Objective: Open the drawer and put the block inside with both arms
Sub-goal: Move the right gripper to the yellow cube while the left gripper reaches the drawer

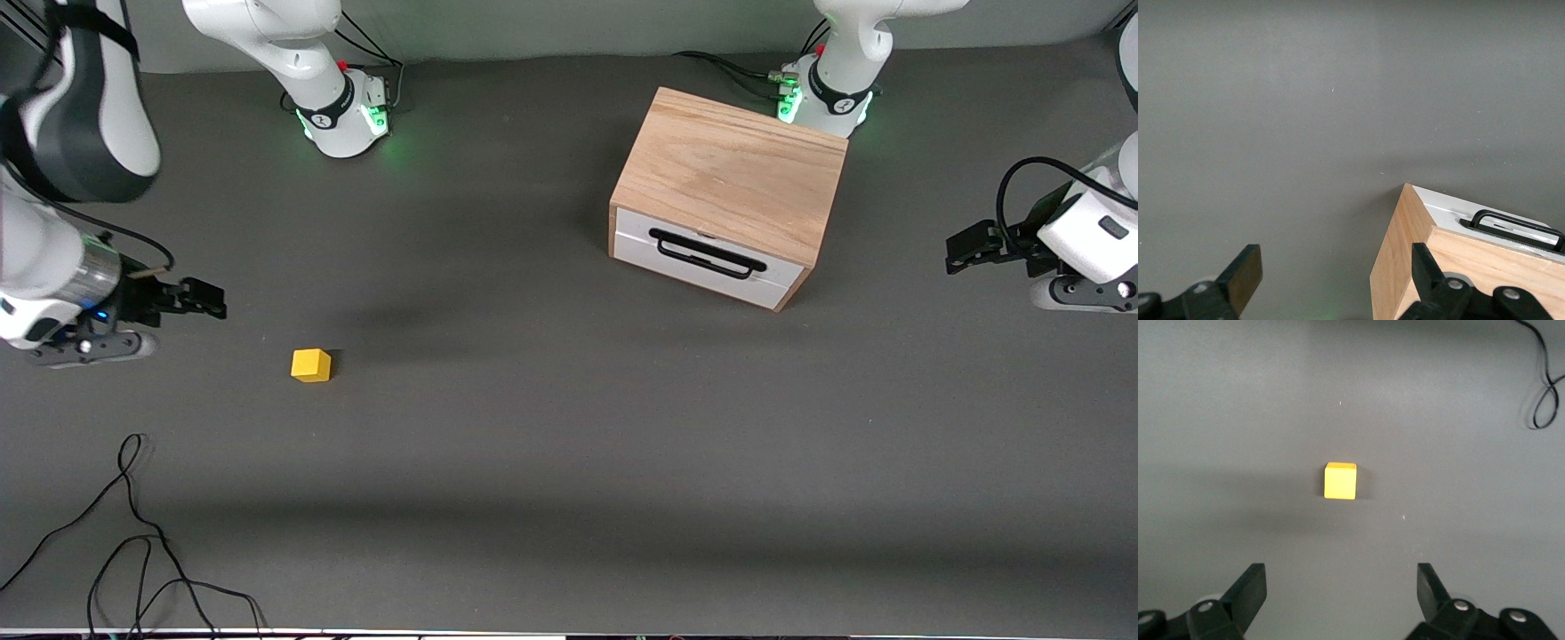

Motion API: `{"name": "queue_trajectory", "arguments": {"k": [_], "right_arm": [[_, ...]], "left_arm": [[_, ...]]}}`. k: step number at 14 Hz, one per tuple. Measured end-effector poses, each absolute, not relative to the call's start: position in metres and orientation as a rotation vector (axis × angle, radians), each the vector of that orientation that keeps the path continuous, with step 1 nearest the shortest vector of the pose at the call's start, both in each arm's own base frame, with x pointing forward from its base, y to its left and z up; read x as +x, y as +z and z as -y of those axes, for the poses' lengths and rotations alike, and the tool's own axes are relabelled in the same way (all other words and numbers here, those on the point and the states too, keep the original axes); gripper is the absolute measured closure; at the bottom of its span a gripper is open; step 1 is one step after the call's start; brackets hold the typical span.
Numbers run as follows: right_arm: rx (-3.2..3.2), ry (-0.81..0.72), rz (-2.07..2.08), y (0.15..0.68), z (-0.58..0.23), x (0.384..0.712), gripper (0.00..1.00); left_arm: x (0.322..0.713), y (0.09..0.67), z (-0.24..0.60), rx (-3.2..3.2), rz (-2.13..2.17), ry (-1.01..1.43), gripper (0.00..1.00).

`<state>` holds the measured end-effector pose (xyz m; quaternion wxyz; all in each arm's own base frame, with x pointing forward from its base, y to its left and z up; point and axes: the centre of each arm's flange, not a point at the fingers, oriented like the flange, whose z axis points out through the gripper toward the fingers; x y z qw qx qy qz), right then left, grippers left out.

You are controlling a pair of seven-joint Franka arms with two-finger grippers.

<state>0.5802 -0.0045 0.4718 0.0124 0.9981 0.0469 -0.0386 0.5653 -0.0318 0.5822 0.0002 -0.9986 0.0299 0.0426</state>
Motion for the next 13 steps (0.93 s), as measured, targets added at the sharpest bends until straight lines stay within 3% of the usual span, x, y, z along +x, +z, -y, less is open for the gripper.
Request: {"name": "queue_trajectory", "arguments": {"k": [7, 13], "right_arm": [[3.113, -0.1, -0.159, 0.387, 0.003, 0.567, 0.0], [3.115, -0.075, -0.164, 0.344, 0.002, 0.57, 0.0]], "left_arm": [[0.555, 0.582, 0.114, -3.122, 0.075, 0.131, 0.0], [0.51, 0.567, 0.272, -3.037, 0.597, 0.117, 0.0]]}}
